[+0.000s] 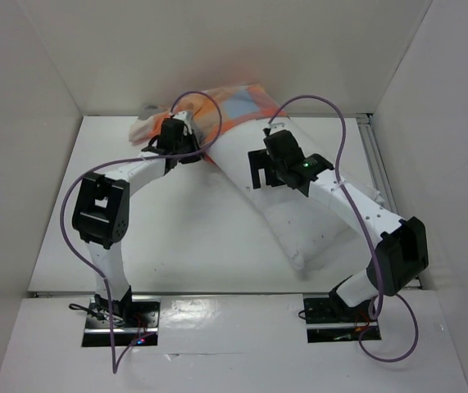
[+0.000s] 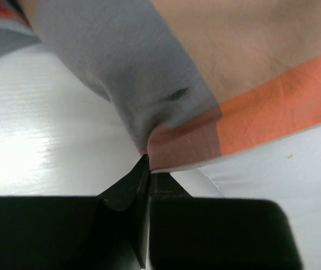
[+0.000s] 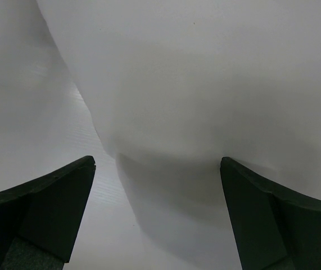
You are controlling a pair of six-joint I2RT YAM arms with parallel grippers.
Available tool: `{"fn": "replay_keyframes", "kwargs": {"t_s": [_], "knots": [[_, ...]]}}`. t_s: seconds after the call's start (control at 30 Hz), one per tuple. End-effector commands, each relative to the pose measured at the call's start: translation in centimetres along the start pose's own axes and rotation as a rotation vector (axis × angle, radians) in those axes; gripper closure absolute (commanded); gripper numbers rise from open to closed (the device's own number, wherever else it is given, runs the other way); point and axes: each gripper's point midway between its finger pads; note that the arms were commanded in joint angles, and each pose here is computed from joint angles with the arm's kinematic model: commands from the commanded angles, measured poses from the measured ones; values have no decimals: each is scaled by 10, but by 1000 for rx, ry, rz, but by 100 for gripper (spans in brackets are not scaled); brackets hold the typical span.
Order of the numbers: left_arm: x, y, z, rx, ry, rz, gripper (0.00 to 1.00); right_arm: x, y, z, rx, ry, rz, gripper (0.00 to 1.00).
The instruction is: Put the pillow into the pillowcase
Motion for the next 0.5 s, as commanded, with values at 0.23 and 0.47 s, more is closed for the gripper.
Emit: {"fn": "replay_keyframes", "kwargs": {"t_s": [0.23,0.47], "knots": [[-56,34,-32,-48,-159,105,100,-35,-8,72,16,-44,126,100],[-195,72,-95,-61,-566,257,100,-22,143,57,-298,65,221,100]]}}
Point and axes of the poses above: each gripper's point midway between its finger pads, its own z axis out along the fingers, its own x axis along the line the jaws close on, y = z × x, and after that the axes turned 1 degree about z, right-handed
